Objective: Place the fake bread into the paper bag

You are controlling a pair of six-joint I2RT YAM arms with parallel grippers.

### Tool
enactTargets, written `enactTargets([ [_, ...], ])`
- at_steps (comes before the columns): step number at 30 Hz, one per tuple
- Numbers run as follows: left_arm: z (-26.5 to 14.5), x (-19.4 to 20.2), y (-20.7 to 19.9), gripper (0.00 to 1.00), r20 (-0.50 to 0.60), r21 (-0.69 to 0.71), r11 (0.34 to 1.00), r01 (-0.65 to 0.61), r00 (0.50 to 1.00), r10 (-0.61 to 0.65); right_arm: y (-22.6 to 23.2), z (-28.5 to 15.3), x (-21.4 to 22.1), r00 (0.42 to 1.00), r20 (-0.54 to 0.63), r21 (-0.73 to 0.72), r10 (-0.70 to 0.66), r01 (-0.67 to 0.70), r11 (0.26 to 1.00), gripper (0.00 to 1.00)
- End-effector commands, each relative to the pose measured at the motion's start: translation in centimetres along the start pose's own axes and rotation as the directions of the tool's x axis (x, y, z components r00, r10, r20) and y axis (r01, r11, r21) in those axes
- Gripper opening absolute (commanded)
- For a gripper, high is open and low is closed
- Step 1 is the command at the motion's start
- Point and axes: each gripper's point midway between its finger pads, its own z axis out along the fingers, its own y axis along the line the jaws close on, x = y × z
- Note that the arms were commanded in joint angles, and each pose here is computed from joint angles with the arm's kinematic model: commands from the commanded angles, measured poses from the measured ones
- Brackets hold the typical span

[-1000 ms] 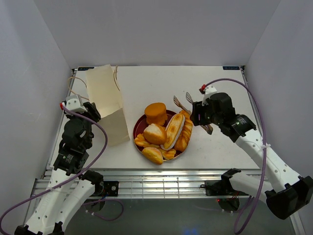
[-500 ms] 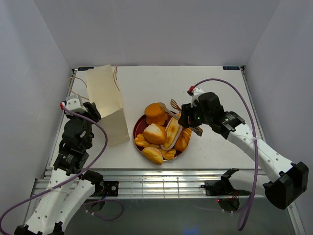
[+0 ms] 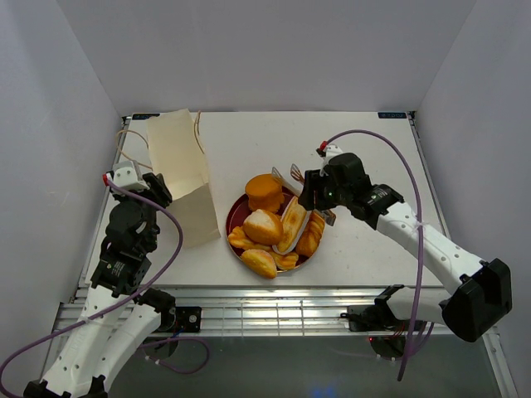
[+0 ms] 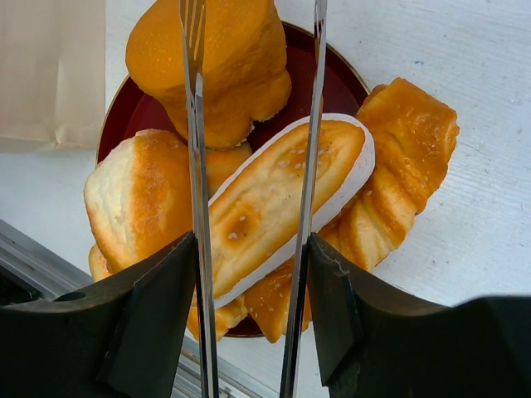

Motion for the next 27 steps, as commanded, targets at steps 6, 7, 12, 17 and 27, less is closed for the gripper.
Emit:
enactTargets([
  [6,-0.2,0.5,0.1,0.59,-0.006,0.000,1.000,-0.007,1.000,0.007,1.0,1.3,-2.6,0.996,0.078,-0.021,0.041,-0.039,0.999,0.58],
  [7,-0.2,0.5,0.0,0.59,-0.005,0.001,1.000,-0.006,1.000,0.006,1.0,1.4,-2.6,0.996,0.077,-0.023,0.045,-0.044,0.999,0.58],
  [12,-0.2,0.5,0.1,0.60,-0.005,0.000,1.000,-0.007,1.000,0.007,1.6,2.1,-2.1,0.997,0.053,-0.059,0.059,-0.056,0.997,0.57],
  [17,-0.3,0.3,0.1,0.60,0.001,0.004,1.000,-0.005,1.000,0.005,2.1,2.4,-1.9,0.996,0.046,-0.084,0.078,-0.074,0.994,0.57],
  [27,-0.5,0.1,0.1,0.60,0.010,0.005,1.000,0.001,1.000,-0.001,2.1,2.7,-1.3,0.996,0.012,-0.086,0.091,-0.090,0.992,0.55],
])
